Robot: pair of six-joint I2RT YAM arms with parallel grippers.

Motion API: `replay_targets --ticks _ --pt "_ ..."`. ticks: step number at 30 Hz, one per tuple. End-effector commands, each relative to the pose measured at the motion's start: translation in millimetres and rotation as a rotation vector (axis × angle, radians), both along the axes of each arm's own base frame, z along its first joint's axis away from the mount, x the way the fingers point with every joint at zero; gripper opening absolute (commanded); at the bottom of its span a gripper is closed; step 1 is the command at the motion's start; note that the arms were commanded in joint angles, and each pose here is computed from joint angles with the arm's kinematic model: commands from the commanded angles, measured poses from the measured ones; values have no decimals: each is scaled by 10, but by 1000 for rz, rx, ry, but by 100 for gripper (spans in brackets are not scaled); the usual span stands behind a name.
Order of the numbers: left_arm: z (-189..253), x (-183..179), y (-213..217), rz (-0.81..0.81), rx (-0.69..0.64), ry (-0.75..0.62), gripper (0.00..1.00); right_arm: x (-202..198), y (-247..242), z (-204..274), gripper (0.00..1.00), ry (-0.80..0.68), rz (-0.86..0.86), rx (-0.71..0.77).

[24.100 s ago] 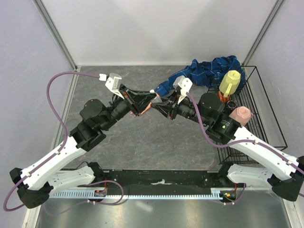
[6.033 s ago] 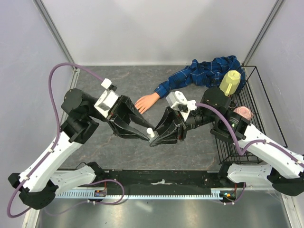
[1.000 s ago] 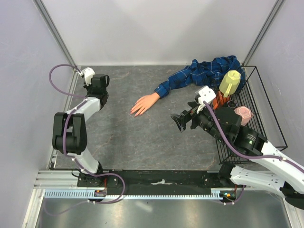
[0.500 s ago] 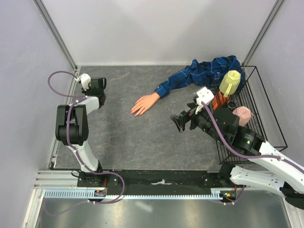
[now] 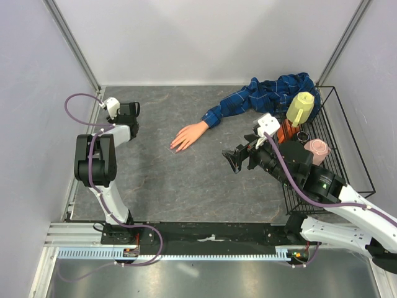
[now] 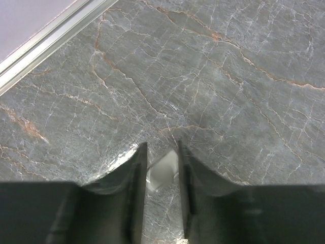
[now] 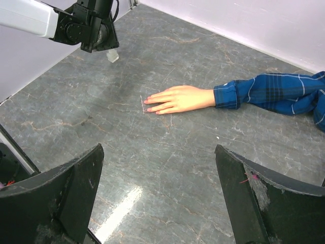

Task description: Paint the nails

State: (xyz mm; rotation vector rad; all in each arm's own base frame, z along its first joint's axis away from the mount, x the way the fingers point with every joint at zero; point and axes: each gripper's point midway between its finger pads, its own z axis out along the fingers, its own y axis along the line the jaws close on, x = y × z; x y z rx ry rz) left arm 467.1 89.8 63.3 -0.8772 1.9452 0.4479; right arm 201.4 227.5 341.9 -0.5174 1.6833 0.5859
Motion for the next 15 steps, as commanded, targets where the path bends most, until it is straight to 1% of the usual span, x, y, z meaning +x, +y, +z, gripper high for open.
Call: replay_targets --ticks 1,3,5,6,8,9,10,11,12,13,15 --pt "237 87 37 37 -7 -60 53 -4 -8 164 98 -21 -7 62" --pt "404 79 12 29 -22 -80 63 -8 -23 188 98 -24 -10 68" --pt "546 80 -31 17 -48 -95 70 29 -81 217 98 -21 -51 75" --pt "663 15 -53 13 -62 -92 76 42 -126 192 98 -9 -74 62" --pt "898 24 -145 -16 -114 -129 79 125 -276 284 98 -3 -175 71" --pt "938 -50 -193 -24 -144 -112 80 133 -359 267 98 9 -211 44" --pt "1209 -56 -300 -73 -189 -169 81 158 -485 431 98 -1 -271 71" --pt "1329 -94 -366 -102 -217 -186 90 180 -533 466 98 2 -301 57" --pt "1437 -132 -437 -134 -244 -202 93 147 -637 582 98 3 -321 54" --pt "1749 -179 -598 -219 -294 -269 93 147 -692 635 98 4 -343 51" --pt "2074 -225 -802 -341 -337 -330 96 126 -881 815 98 -6 -400 46"
